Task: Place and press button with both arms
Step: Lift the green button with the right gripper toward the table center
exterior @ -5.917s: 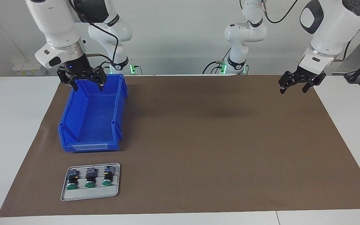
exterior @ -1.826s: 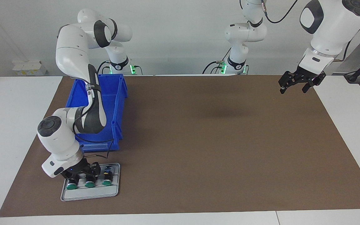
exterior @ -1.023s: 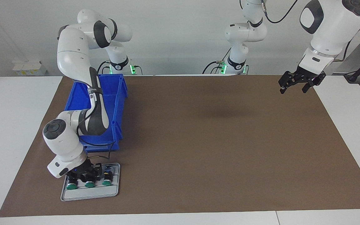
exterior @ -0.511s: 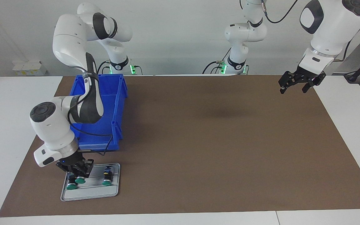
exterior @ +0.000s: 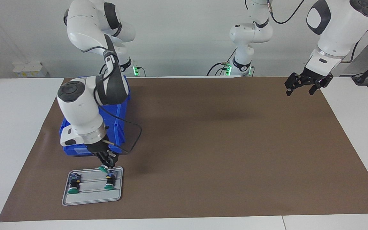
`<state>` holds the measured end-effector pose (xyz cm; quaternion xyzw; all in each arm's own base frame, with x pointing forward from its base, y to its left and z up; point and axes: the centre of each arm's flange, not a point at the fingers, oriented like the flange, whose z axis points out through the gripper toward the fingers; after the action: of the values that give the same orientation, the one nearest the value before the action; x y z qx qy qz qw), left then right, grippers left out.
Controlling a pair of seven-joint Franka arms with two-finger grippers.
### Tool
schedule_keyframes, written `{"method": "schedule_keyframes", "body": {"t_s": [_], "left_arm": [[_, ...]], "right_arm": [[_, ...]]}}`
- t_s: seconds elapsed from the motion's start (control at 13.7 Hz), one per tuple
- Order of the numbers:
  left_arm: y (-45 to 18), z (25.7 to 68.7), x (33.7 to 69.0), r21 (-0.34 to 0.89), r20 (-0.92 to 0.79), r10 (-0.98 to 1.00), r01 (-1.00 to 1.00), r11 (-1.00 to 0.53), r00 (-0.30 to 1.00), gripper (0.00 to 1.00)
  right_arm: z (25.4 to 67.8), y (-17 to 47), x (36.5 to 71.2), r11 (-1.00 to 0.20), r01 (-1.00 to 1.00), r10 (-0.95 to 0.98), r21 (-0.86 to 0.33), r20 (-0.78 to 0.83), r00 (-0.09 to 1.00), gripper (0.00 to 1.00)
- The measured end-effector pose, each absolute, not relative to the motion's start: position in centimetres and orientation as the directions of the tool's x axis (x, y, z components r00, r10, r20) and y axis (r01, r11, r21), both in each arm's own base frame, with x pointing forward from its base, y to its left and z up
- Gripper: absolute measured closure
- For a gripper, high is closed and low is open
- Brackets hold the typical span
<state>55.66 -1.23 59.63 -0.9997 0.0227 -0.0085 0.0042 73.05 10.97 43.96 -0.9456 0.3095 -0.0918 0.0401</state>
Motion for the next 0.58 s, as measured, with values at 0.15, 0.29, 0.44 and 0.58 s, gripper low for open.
{"method": "schedule_keyframes", "body": {"t_s": [0.15, 0.29, 0.44, 0.58], "left_arm": [[-1.2, 59.6, 55.7, -0.009, 0.017, -0.045, -0.045, -0.999, 0.999, 0.00], [-1.2, 59.6, 55.7, -0.009, 0.017, -0.045, -0.045, -0.999, 0.999, 0.00], [-1.2, 59.6, 55.7, -0.009, 0.017, -0.045, -0.045, -0.999, 0.999, 0.00], [-1.2, 59.6, 55.7, -0.009, 0.017, -0.045, -0.045, -0.999, 0.999, 0.00]], "right_arm": [[44.0, 15.0, 72.3, -0.715, -0.684, -0.700, -0.146, 0.142, 0.700, 0.59], [44.0, 19.8, 71.2, -0.616, -0.771, -0.788, -0.160, 0.146, 0.599, 0.59], [44.1, 25.3, 69.4, -0.517, -0.836, -0.856, -0.184, 0.129, 0.501, 0.59], [44.3, 29.9, 67.3, -0.437, -0.879, -0.899, -0.190, 0.108, 0.424, 0.59]]}}
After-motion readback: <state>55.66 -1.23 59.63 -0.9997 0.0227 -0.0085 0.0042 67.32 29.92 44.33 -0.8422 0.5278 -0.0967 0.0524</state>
